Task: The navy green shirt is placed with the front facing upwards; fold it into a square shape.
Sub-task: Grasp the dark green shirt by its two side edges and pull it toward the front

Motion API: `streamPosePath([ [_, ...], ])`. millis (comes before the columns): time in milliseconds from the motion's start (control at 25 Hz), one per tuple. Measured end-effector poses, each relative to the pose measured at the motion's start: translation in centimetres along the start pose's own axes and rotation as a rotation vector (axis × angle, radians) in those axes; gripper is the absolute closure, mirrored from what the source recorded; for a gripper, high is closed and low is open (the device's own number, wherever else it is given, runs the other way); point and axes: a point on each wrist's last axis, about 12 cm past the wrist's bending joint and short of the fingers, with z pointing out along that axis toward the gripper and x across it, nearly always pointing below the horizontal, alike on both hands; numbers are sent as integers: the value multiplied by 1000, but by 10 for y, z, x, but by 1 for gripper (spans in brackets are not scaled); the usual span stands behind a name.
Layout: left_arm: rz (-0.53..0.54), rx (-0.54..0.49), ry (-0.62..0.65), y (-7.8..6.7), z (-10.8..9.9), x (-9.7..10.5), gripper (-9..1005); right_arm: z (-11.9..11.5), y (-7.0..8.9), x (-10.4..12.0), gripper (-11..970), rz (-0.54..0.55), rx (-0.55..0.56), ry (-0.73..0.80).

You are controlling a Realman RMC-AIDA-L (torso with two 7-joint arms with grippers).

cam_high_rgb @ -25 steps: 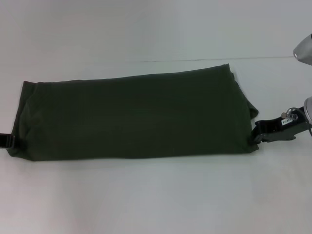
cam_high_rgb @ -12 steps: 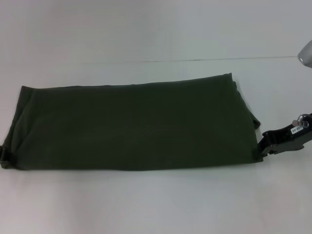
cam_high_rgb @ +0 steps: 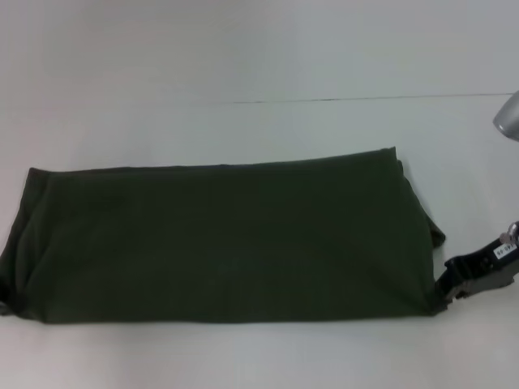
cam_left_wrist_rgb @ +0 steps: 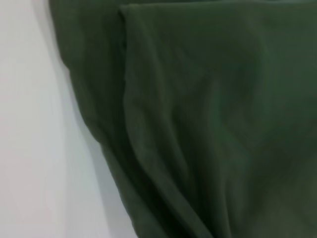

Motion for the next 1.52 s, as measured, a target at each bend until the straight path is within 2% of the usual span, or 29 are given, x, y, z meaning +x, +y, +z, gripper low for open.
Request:
streamPosePath([
  [200, 11, 38, 52, -5, -6, 7, 967, 3, 5, 7, 924, -20, -19, 75],
  [960, -31, 9, 59, 7, -18, 29, 966, 24, 22, 14, 924, -95, -34, 191],
  [1520, -42, 8, 57, 8, -20, 33, 966, 16, 25, 9, 923, -119, -30, 182],
])
